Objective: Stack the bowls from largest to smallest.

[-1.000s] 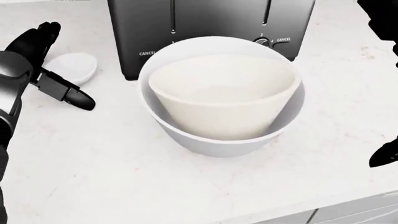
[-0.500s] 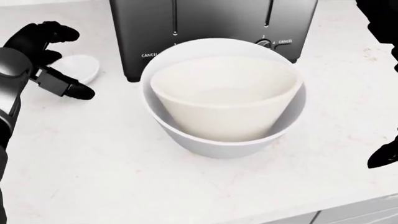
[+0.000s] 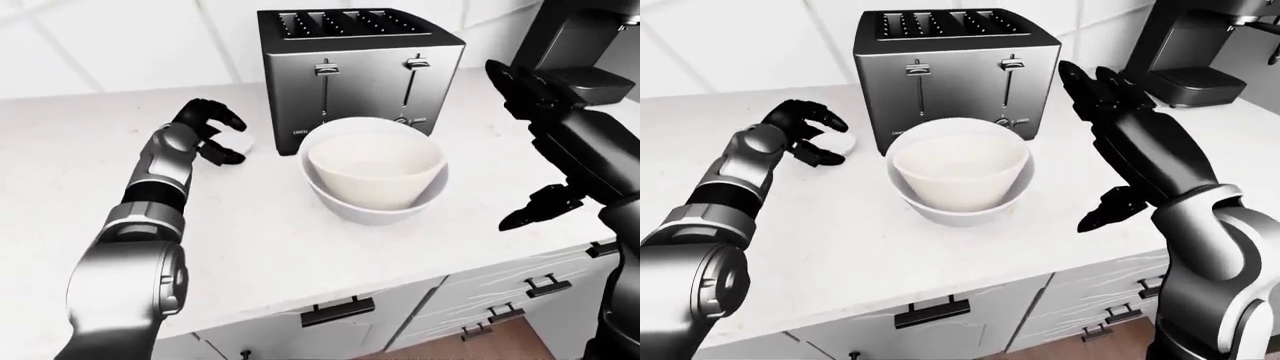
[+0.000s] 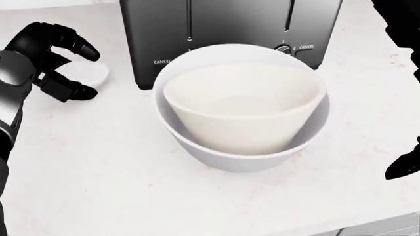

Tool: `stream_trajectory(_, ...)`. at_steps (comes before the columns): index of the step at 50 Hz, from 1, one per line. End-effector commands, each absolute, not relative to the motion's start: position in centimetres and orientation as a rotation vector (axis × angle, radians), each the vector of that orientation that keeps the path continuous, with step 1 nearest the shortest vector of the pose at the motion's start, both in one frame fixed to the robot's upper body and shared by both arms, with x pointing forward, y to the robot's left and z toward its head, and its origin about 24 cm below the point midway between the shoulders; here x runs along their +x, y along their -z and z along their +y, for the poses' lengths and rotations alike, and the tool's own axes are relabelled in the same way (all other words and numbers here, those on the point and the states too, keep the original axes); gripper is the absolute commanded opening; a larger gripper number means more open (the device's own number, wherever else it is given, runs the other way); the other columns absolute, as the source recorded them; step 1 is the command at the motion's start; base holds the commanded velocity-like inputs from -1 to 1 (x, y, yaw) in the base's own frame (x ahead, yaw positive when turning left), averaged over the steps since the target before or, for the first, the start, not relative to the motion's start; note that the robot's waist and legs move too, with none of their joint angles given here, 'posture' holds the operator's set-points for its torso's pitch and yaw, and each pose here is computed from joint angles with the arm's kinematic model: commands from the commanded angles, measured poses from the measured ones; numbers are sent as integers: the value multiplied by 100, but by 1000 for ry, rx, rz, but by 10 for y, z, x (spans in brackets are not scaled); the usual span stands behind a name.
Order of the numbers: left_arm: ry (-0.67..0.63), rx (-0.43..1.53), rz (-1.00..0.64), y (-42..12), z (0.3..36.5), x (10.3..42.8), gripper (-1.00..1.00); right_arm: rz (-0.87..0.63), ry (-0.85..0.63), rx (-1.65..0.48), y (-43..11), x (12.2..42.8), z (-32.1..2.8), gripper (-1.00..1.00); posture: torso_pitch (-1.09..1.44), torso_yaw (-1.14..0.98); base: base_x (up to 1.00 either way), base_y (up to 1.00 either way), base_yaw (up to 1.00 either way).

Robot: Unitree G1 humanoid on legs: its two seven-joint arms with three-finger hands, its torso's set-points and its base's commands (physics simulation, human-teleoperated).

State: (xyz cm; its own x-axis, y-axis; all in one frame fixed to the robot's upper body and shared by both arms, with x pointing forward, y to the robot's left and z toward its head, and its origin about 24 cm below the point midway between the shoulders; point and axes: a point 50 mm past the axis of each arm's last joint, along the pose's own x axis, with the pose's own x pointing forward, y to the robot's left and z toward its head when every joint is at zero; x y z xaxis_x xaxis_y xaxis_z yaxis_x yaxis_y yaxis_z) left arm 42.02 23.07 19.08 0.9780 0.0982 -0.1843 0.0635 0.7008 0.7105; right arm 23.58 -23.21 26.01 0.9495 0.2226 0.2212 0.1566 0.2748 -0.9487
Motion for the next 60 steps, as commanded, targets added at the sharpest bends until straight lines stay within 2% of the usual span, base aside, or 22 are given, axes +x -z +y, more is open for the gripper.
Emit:
stream_trajectory(1, 11, 783, 176, -206, 226, 422, -24, -390, -3, -1318, -271, 231, -232, 100, 0, 0, 0, 0, 0)
stream_trajectory(17, -1, 781, 75, -242, 244, 413, -33, -417, -1, -1318, -284, 221, -224, 100, 0, 0, 0, 0, 0)
stream_trajectory(31, 0, 742, -26, -280, 253, 387, -43, -429, -3, -1314, -289, 214, -220, 100, 0, 0, 0, 0, 0)
stream_trajectory(52, 115, 701, -201, -325, 226, 294, -50, -454, -8, -1308, -295, 206, -213, 100, 0, 0, 0, 0, 0)
stream_trajectory(60, 199, 702, -271, -342, 196, 269, -52, -455, -8, -1305, -293, 205, -213, 100, 0, 0, 0, 0, 0)
